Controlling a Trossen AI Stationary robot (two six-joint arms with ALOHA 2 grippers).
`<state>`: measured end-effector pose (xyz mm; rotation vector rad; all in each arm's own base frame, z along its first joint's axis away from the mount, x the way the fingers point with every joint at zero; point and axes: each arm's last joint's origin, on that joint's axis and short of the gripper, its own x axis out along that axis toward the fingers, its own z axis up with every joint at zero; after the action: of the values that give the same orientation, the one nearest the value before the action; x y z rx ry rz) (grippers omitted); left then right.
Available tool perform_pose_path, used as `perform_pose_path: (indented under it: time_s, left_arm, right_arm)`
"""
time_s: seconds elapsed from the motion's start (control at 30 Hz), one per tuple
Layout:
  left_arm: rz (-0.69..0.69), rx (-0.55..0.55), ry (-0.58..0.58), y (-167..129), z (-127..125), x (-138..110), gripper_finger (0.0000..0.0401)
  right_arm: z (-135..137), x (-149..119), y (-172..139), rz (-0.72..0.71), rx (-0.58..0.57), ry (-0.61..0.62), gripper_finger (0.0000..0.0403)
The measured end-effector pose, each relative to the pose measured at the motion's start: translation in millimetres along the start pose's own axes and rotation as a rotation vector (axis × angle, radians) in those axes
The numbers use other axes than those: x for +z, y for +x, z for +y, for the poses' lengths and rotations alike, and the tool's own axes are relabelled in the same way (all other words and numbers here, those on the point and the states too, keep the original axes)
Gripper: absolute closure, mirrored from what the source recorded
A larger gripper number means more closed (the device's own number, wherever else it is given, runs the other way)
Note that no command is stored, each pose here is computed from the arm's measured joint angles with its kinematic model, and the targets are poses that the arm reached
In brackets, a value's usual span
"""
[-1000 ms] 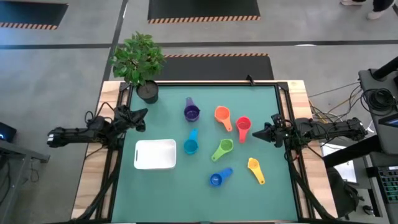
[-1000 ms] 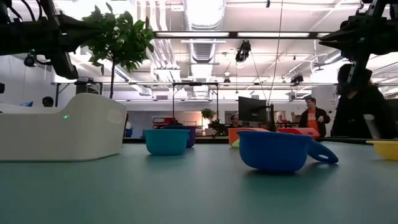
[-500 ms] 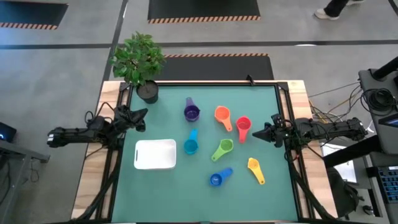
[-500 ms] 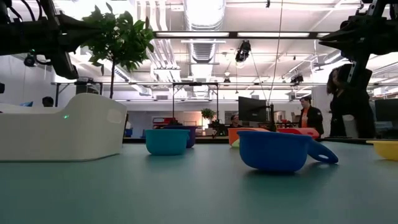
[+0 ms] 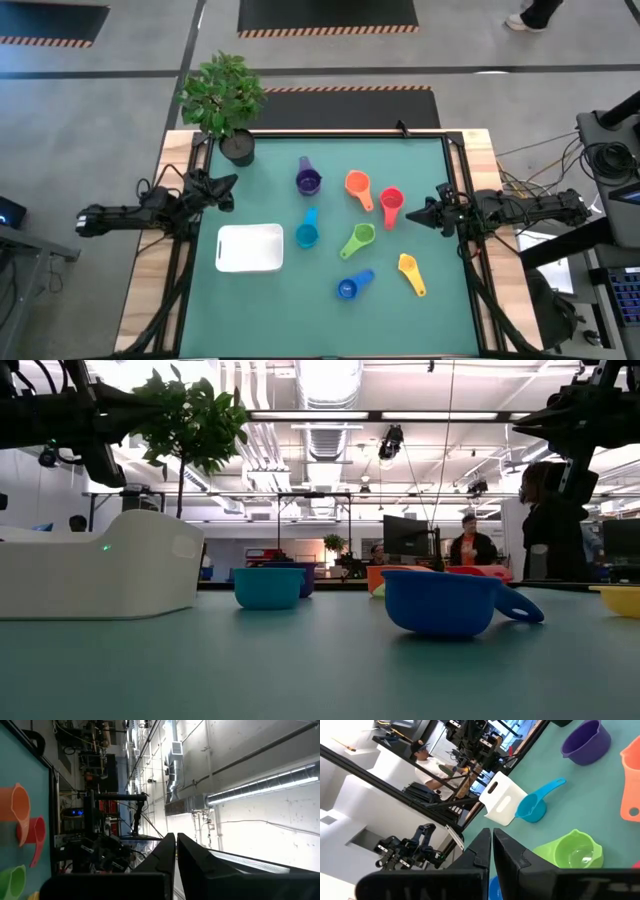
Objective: Nest measuring cups in basket
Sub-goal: Prepare the purple measuring cup
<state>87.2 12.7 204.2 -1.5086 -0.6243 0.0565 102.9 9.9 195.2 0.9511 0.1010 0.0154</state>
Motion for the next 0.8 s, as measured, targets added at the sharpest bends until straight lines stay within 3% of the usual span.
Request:
perform_pose_path:
  time_s: [0.27, 0.63, 0.8]
  left_arm:
    - [0.0, 0.0, 0.0, 0, 0, 0, 0.0401]
    - [0.0, 0.0, 0.0, 0, 0, 0, 0.0401]
    - [0.0, 0.0, 0.0, 0, 0, 0, 0.0401]
  right_arm:
    - [0, 0, 0, 0.012, 0.012, 0.001, 0.0394]
    - [12, -4, -2, 0.239, 0.264, 0.01, 0.0394]
    - [10, -6, -2, 0.279, 0.256, 0.007, 0.0394]
